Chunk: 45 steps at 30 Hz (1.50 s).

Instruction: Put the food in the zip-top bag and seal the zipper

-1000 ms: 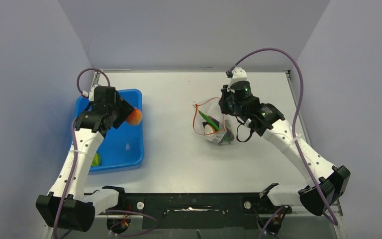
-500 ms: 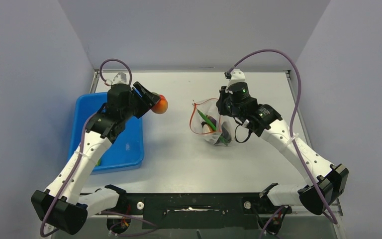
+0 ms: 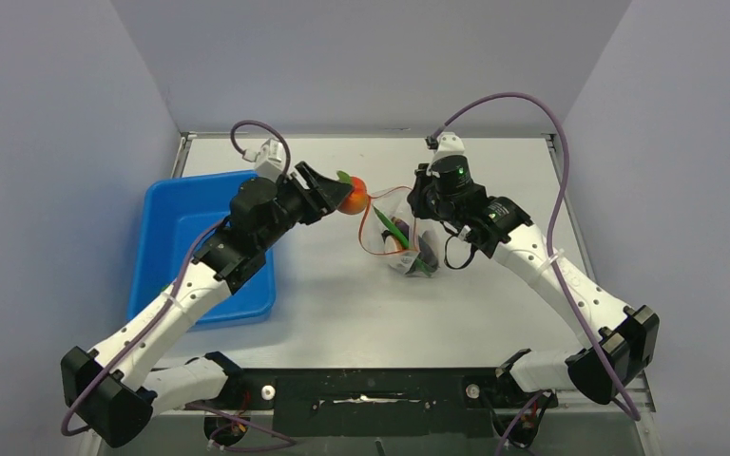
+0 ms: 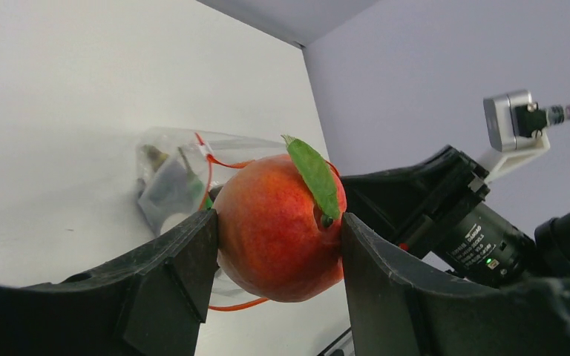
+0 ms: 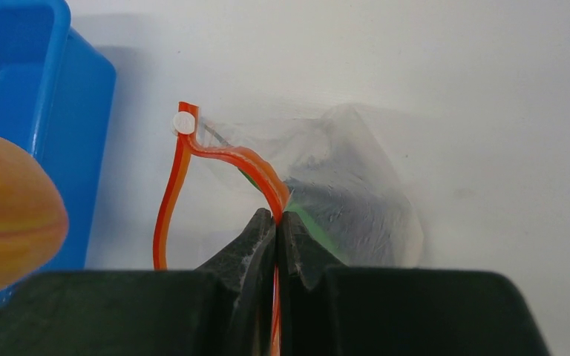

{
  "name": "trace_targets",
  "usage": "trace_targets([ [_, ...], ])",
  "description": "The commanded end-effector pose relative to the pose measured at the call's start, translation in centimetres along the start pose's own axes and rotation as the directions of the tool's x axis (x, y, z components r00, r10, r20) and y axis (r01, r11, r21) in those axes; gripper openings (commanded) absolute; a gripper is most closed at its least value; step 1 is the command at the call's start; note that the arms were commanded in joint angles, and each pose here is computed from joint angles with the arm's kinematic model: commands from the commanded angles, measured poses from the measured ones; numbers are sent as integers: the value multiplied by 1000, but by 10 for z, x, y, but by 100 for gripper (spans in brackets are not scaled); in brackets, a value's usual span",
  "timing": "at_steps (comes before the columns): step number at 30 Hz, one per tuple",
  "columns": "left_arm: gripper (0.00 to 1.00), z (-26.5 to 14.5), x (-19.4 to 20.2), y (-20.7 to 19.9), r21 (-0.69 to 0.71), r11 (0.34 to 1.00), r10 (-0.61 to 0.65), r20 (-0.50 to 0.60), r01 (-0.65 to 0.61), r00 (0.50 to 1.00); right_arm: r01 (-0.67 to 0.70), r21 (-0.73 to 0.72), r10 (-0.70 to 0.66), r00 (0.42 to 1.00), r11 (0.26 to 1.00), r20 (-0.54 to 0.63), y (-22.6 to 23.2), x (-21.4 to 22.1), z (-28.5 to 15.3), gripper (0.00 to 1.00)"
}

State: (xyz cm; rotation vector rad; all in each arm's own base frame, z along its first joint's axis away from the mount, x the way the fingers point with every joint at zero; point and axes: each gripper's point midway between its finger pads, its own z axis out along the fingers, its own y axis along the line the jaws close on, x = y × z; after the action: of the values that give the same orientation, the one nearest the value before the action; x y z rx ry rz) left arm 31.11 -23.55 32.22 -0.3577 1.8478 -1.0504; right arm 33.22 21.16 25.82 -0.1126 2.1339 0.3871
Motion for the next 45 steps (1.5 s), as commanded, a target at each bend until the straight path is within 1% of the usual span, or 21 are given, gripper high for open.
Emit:
trace_targets([
  [1,32,15,4,-36,142,987,59,62,-68,996,-30,-80,38,994,996,101,24,-38,-8,0],
  [4,33,25,21,-38,160,982,97,40,-102,995,-32,-96,41,994,995,97,27,-39,-9,0],
  [8,33,38,40,-29,142,976,163,6,-162,987,-33,-100,43,994,994,102,28,-39,-11,0],
  [12,36,48,58,-24,146,973,184,-37,-177,982,-33,-94,43,994,995,104,26,-39,-13,0],
  [15,40,53,70,-21,146,971,202,-72,-190,977,-28,-93,38,994,995,102,25,-38,-15,0],
  [20,48,54,82,-12,120,973,212,-105,-199,972,-28,-91,38,993,995,111,24,-39,-17,0],
  [25,60,55,84,-7,95,974,218,-118,-207,969,-27,-90,37,993,996,113,23,-40,-18,0],
  [32,69,58,86,-3,67,975,218,-135,-211,967,-27,-90,38,992,996,118,23,-42,-19,0],
  [36,71,58,85,-4,68,974,222,-135,-215,966,-27,-89,38,992,996,117,23,-41,-20,0],
  [41,72,53,75,-2,30,972,233,-112,-231,966,-26,-82,36,993,996,116,21,-41,-21,0],
  [45,72,45,56,6,-61,968,238,-74,-243,968,-24,-77,33,993,997,113,19,-41,-22,0],
])
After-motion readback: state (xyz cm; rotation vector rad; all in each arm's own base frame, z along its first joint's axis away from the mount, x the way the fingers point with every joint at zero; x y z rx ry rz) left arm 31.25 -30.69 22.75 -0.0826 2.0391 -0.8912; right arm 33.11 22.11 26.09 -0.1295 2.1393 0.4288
